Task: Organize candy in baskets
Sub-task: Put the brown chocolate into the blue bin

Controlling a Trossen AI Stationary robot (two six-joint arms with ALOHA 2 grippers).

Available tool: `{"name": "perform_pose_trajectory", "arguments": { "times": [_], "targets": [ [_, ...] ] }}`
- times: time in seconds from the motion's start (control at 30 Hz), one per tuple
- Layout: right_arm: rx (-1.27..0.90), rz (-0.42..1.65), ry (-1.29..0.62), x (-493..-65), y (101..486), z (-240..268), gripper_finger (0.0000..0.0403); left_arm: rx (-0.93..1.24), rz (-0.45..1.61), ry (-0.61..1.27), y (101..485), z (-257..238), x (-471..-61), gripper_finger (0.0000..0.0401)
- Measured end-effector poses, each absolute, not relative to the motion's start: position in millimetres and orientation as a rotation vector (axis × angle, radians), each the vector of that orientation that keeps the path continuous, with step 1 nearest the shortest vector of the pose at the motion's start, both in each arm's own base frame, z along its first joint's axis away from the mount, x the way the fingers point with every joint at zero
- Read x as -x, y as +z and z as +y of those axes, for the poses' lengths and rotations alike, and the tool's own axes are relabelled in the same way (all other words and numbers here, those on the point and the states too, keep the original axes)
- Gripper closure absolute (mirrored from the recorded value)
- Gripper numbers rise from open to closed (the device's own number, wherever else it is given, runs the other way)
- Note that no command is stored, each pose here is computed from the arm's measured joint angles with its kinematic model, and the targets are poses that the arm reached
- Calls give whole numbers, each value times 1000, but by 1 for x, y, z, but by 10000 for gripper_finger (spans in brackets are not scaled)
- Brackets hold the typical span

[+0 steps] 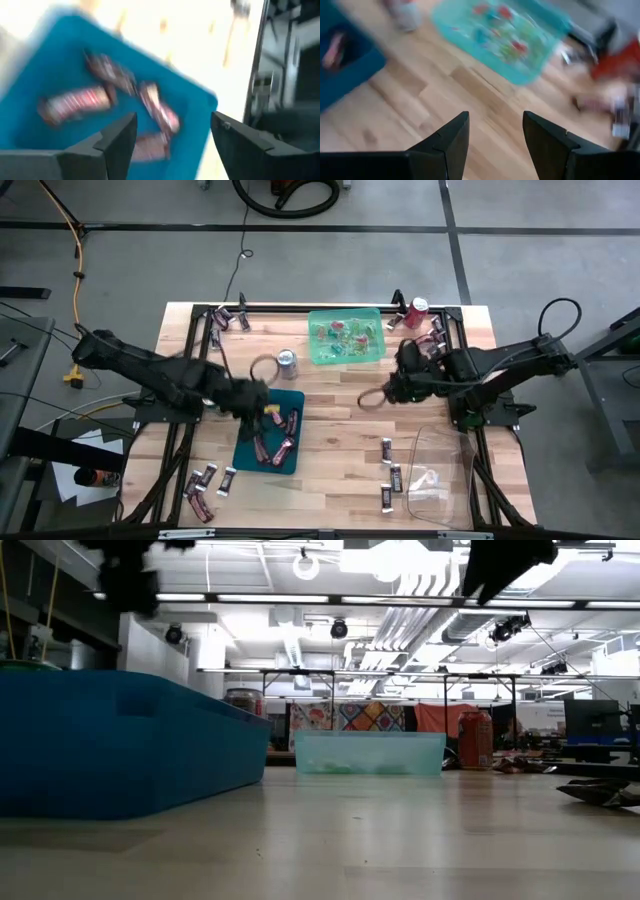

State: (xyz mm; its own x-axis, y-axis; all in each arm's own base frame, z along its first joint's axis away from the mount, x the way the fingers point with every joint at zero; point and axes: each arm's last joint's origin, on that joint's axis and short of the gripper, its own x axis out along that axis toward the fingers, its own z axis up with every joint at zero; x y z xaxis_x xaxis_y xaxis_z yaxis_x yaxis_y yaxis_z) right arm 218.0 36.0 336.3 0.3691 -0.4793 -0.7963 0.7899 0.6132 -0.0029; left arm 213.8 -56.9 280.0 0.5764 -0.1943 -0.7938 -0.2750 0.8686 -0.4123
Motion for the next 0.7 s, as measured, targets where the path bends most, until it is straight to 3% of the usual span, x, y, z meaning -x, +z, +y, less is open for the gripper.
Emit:
{"name": "perform_pose_trajectory", "arguments": {
  "times": [0.27,0.47,0.7],
  "targets": [
    [-675,826,-1324,-201,307,-34,221,441,624,302,327,-3,-206,158],
    [-1030,735,-1407,-185,239,-77,221,479,544,352,338,12,-193,158],
    [-1285,464,-1635,-164,198,-102,221,433,453,400,349,14,-182,158]
  ]
}}
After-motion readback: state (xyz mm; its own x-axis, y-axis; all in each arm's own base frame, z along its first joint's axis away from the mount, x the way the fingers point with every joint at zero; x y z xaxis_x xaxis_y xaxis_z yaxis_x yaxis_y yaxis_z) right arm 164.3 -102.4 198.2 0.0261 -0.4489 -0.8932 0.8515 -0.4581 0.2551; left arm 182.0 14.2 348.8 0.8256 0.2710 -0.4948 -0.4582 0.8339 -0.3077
